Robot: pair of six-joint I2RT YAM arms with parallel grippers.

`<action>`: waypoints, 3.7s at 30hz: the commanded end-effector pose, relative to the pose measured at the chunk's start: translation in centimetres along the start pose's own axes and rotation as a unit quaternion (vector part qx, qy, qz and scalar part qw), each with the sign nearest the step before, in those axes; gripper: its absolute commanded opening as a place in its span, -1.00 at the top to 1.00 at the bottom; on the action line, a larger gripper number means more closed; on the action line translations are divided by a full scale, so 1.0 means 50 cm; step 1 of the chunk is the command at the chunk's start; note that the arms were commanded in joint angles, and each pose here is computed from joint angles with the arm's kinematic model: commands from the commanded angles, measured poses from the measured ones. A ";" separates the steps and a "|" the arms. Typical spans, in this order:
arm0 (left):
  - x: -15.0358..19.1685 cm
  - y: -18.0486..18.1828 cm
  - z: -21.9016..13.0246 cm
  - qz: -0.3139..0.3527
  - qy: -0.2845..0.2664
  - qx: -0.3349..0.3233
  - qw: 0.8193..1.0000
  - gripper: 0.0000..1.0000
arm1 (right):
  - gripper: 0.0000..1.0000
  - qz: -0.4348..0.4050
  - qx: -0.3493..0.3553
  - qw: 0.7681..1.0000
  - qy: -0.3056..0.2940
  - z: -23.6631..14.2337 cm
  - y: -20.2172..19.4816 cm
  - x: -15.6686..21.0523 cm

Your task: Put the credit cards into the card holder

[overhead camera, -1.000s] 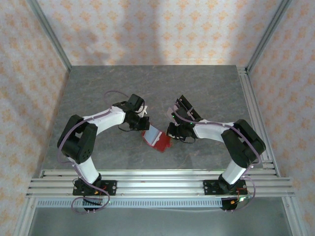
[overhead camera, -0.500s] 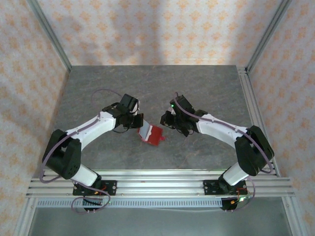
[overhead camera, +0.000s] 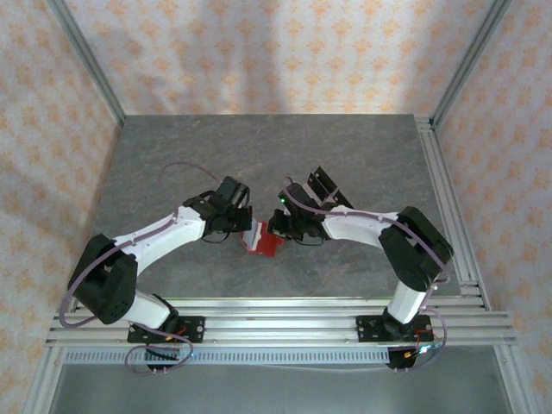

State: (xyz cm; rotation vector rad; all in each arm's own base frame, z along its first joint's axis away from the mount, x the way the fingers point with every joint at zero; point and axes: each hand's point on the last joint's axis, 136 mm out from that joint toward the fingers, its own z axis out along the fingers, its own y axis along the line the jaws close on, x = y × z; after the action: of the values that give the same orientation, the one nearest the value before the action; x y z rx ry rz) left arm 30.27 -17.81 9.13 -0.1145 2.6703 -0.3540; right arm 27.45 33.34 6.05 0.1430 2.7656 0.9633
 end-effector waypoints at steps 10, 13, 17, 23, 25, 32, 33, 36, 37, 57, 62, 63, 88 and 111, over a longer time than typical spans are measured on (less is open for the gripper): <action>-0.006 -0.055 -0.015 -0.018 -0.031 0.049 0.998 0.15 | 0.84 0.023 0.040 0.999 0.005 0.045 -0.084 0.021; -0.007 -0.058 -0.023 -0.023 -0.037 0.058 0.997 0.16 | 0.85 0.028 0.046 0.999 0.005 0.045 -0.100 0.021; 0.000 -0.054 -0.018 -0.020 -0.031 0.055 0.998 0.23 | 0.85 0.030 0.052 0.998 0.007 0.046 -0.112 0.022; 0.005 -0.053 -0.017 -0.023 -0.036 0.063 0.997 0.56 | 0.85 0.030 0.064 0.997 0.008 0.047 -0.128 0.021; 0.005 -0.055 -0.018 -0.023 -0.038 0.068 0.997 0.61 | 0.85 0.031 0.068 0.997 0.009 0.047 -0.135 0.021; 0.006 -0.057 -0.015 -0.022 -0.036 0.071 0.997 0.91 | 0.85 0.032 0.075 0.997 0.011 0.050 -0.147 0.021; 0.006 -0.056 -0.014 -0.021 -0.036 0.069 0.997 0.98 | 0.85 0.032 0.075 0.997 0.011 0.050 -0.148 0.021; 0.008 -0.043 -0.011 -0.022 -0.036 0.052 0.998 1.00 | 0.85 0.031 0.076 0.997 0.010 0.046 -0.150 0.019; 0.011 -0.035 -0.008 -0.022 -0.034 0.041 0.998 1.00 | 0.83 0.031 0.075 0.997 0.009 0.042 -0.148 0.017; 0.023 0.026 -0.007 -0.039 -0.051 -0.020 0.998 1.00 | 0.08 -0.022 0.057 0.997 -0.051 -0.117 -0.051 -0.041; 0.030 0.032 -0.001 -0.038 -0.049 -0.023 0.998 1.00 | 0.00 -0.035 0.044 0.998 -0.025 -0.075 -0.021 -0.037; 0.031 0.032 -0.001 -0.038 -0.050 -0.022 0.998 1.00 | 0.00 -0.037 0.043 0.998 -0.023 -0.068 -0.017 -0.037; 0.038 0.040 0.004 -0.042 -0.053 -0.022 0.997 1.00 | 0.06 -0.053 0.048 0.997 -0.022 -0.042 -0.002 -0.031; 0.038 0.037 0.009 -0.044 -0.052 -0.021 0.997 1.00 | 0.04 -0.072 0.062 0.995 -0.020 -0.041 0.010 -0.030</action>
State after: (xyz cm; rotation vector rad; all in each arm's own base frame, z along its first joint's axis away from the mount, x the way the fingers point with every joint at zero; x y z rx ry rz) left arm 28.58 -16.66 7.37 -0.2310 2.5978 -0.3235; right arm 28.33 30.94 8.14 0.0148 2.7529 0.7087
